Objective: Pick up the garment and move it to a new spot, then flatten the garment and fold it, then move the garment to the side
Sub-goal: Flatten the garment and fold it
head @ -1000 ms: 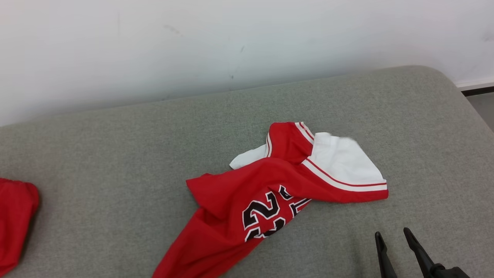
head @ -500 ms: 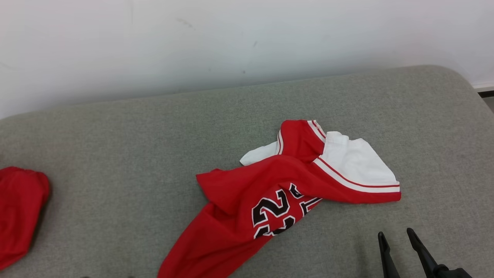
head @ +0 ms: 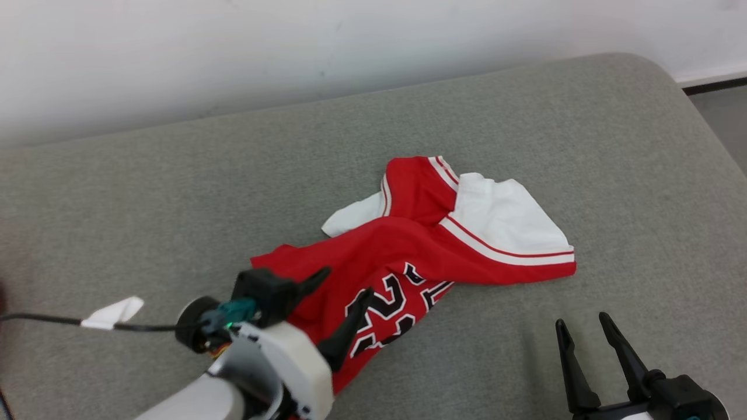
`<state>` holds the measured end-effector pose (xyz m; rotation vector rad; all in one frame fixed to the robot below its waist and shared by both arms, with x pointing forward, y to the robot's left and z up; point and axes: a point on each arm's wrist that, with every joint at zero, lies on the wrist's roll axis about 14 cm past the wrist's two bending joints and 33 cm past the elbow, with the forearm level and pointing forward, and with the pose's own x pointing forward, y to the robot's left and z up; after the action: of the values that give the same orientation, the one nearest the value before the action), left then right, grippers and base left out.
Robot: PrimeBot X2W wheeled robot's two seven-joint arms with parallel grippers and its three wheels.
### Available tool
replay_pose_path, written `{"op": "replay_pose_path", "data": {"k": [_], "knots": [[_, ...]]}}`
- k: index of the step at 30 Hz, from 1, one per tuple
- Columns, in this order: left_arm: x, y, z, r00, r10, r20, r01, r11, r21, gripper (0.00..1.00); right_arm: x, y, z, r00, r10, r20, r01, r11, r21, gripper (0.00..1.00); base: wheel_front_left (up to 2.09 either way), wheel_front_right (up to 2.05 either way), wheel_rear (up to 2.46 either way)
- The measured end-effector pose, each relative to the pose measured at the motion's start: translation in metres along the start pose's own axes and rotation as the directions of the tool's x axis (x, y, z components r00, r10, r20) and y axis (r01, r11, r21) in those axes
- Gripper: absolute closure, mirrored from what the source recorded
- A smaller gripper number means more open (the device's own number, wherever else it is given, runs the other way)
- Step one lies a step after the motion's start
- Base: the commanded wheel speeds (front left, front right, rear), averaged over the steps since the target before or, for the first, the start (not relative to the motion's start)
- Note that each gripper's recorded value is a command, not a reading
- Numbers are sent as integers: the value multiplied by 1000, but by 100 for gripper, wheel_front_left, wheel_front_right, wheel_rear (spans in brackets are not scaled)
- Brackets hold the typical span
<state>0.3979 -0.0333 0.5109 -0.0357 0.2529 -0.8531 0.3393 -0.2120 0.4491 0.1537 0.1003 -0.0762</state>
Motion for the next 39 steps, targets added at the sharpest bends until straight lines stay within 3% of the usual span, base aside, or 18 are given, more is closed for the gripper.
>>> {"op": "replay_pose_path", "data": {"k": [6,13,22,31,32,33,34,35,39], "knots": [[70,-31,9,987,-156,-26,157,987,38,0,-5,-21,-1,997,-75,-8,75,997,23,0,0,0,0],[125,-53,-6,961,-257,-104,258,966,-5,0,-17,-42,-4,988,-154,-30,155,988,22,0,0,0,0],[166,-55,-24,942,-281,-182,286,958,4,0,-22,-54,-5,978,-202,-43,203,979,12,0,0,0,0],[176,-60,-40,922,-304,-240,314,950,1,0,-24,-57,-3,976,-215,-40,215,976,13,0,0,0,0],[176,-61,-42,917,-312,-246,322,947,-3,15,-24,-57,-3,976,-215,-40,215,976,13,0,0,0,0],[176,-64,-42,913,-323,-248,331,944,-12,67,-25,-57,-3,976,-215,-41,216,976,13,0,0,0,0],[177,-68,-42,911,-333,-242,337,941,-23,96,-25,-57,-3,976,-215,-41,216,976,13,0,0,0,0],[177,-71,-42,908,-342,-241,346,938,-26,100,-25,-57,-4,976,-216,-42,217,976,13,0,0,0,0],[178,-72,-49,903,-344,-257,350,936,-24,100,-26,-58,-4,975,-218,-43,219,975,18,0,0,0,0]]}}
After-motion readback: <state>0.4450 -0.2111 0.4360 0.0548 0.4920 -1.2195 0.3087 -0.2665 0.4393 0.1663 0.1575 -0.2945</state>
